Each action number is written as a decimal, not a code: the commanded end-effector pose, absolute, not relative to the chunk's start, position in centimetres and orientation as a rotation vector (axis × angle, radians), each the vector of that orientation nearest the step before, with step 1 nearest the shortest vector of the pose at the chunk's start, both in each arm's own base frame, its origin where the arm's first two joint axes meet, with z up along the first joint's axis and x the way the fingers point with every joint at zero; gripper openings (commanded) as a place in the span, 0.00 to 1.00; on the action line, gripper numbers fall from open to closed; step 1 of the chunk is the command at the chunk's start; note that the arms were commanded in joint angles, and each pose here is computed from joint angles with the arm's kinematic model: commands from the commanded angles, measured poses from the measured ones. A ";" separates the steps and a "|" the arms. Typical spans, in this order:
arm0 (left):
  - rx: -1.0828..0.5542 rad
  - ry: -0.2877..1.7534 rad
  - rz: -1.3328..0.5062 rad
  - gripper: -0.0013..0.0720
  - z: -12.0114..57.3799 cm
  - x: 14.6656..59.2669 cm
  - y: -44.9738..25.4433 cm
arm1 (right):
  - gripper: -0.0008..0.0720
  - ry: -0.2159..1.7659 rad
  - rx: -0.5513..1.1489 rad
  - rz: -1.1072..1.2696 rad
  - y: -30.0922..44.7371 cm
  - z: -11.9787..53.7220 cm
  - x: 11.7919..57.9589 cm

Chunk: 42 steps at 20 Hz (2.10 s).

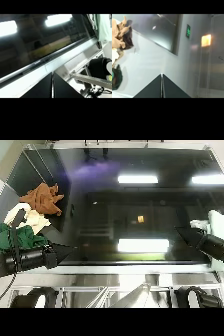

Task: Fold the shirts.

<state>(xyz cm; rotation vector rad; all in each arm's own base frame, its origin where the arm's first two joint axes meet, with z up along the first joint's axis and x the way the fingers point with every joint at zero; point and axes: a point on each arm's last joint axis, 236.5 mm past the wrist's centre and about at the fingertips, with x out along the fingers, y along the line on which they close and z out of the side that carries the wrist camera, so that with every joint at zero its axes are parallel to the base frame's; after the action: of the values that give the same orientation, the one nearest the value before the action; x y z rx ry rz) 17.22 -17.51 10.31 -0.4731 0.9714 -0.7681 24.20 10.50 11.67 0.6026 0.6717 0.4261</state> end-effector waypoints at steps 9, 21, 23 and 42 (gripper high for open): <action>-0.239 1.025 -0.366 0.60 11.9 29.4 -6.9 | 0.04 0.672 0.602 0.427 10.5 11.7 24.2; -0.230 1.334 0.068 0.99 -7.2 52.6 16.3 | 0.04 0.663 0.603 0.421 10.4 11.8 24.3; -0.217 1.360 0.069 0.99 -10.3 53.0 16.1 | 0.03 0.663 0.602 0.421 10.4 11.8 24.4; -0.240 1.066 -1.165 0.06 18.6 38.0 -26.8 | 0.04 0.654 0.638 0.454 11.1 12.5 24.2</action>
<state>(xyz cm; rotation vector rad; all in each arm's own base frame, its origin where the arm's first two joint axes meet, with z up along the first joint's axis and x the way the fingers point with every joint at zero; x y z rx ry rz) 44.97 -19.78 16.76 -0.2838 1.0327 -0.9543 24.36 10.60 12.05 0.6162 0.6576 0.4308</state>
